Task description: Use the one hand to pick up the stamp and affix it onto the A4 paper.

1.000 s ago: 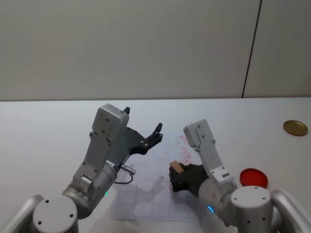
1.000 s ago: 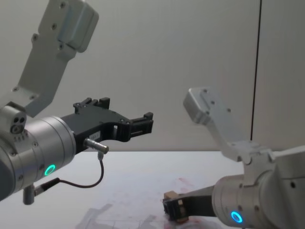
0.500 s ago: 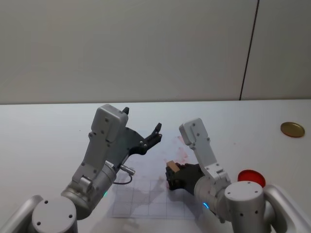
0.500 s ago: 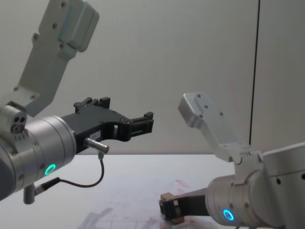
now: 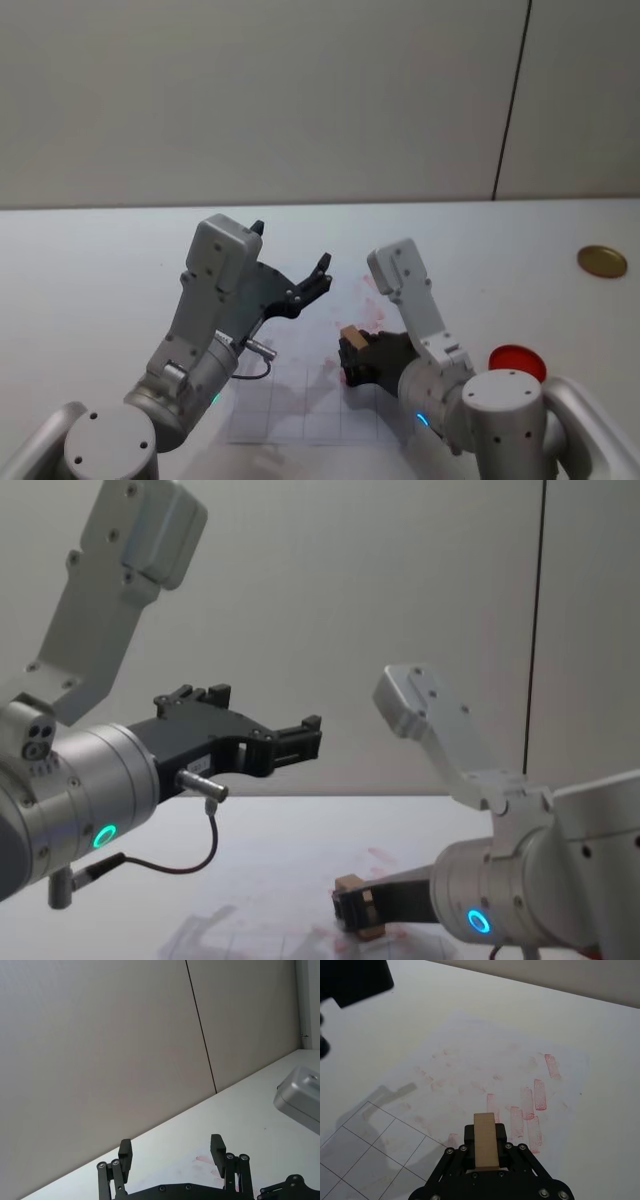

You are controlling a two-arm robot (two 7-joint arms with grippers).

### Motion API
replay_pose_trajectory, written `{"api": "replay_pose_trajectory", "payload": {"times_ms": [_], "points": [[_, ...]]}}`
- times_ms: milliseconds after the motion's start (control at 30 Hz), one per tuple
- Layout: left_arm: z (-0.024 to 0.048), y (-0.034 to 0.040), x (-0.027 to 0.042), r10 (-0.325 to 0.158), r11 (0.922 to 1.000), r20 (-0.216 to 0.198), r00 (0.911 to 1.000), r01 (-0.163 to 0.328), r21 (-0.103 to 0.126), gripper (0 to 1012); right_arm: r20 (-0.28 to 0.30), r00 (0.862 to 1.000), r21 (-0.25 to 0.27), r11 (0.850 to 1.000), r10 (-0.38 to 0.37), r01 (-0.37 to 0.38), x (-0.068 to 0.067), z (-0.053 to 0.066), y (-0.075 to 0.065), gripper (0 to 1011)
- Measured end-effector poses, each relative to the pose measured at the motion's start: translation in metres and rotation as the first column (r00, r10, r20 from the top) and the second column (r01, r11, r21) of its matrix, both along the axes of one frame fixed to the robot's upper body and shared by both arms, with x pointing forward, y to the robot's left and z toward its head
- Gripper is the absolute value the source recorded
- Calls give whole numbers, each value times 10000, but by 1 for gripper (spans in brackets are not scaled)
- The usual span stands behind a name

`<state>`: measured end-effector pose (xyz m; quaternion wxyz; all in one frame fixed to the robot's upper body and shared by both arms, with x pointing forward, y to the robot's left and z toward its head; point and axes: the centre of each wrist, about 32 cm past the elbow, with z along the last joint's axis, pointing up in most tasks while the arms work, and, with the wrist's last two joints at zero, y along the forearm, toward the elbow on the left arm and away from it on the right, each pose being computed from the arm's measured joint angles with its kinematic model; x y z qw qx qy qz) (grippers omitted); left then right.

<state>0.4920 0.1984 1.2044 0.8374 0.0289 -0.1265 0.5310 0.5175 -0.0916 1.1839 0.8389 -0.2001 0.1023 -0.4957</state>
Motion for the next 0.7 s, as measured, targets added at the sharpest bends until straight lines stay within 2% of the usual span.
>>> {"api": "replay_pose_trajectory", "payload": {"times_ms": [233, 333, 500, 700], "points": [[0, 0, 0, 0, 10000, 0, 10000, 0, 0, 993, 732, 9973, 203, 9998, -70, 56, -15, 156, -15, 220], [0, 0, 0, 0, 10000, 0, 10000, 0, 0, 993, 1264, 9917, 324, 9993, -212, 172, -29, 279, -34, 219], [0, 0, 0, 0, 10000, 0, 10000, 0, 0, 993, 1785, 9826, 409, 9982, -507, 441, -50, 410, -65, 219], [0, 0, 0, 0, 10000, -1, 10000, 0, 0, 993, 2161, 9703, 405, 9939, -1087, 1023, -82, 530, -121, 219]]}}
